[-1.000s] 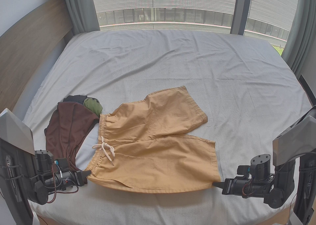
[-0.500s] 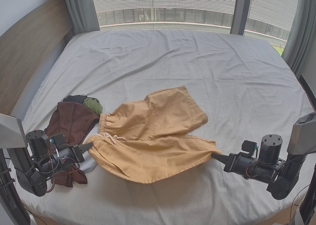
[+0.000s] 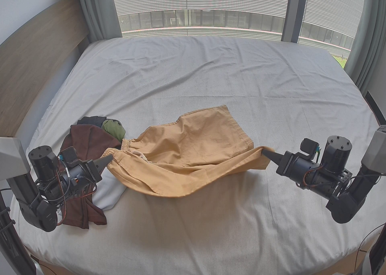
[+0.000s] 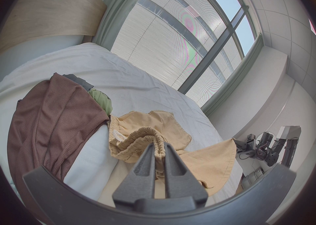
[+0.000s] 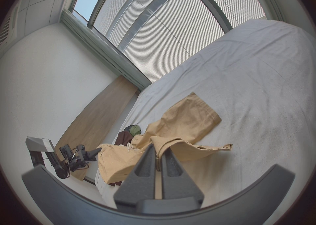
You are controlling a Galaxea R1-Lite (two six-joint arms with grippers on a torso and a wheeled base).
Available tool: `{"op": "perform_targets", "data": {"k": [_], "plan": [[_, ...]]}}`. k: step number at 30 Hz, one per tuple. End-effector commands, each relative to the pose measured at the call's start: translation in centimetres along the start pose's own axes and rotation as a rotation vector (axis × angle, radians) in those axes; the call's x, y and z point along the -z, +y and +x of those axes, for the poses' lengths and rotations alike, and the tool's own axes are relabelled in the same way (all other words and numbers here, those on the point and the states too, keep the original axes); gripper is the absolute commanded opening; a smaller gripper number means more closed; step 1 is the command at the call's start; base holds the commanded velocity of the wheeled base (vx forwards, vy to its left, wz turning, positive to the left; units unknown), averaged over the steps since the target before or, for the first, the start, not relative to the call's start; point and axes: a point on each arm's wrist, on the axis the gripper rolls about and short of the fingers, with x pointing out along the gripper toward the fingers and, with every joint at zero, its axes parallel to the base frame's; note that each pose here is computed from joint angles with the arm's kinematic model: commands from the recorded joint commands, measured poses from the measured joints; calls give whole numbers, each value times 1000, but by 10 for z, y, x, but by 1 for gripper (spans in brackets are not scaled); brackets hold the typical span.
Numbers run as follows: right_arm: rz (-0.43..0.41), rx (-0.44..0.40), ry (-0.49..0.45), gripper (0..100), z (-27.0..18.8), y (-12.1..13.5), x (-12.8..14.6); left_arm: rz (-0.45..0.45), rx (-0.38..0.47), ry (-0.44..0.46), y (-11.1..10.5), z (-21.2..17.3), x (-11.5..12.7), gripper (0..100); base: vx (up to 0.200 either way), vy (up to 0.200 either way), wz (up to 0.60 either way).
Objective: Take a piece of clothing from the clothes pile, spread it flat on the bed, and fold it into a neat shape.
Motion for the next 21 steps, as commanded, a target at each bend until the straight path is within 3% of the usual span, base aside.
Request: {"op": "perform_targets", "data": {"k": [1, 21], "plan": [[-14, -8, -72, 0, 10, 0, -25, -5, -1, -15, 0, 2, -3, 0, 0, 0, 0], [-24, 1, -147, 0, 42, -5, -86, -37, -83, -30, 11, 13, 3, 0, 0, 0, 0]]}}
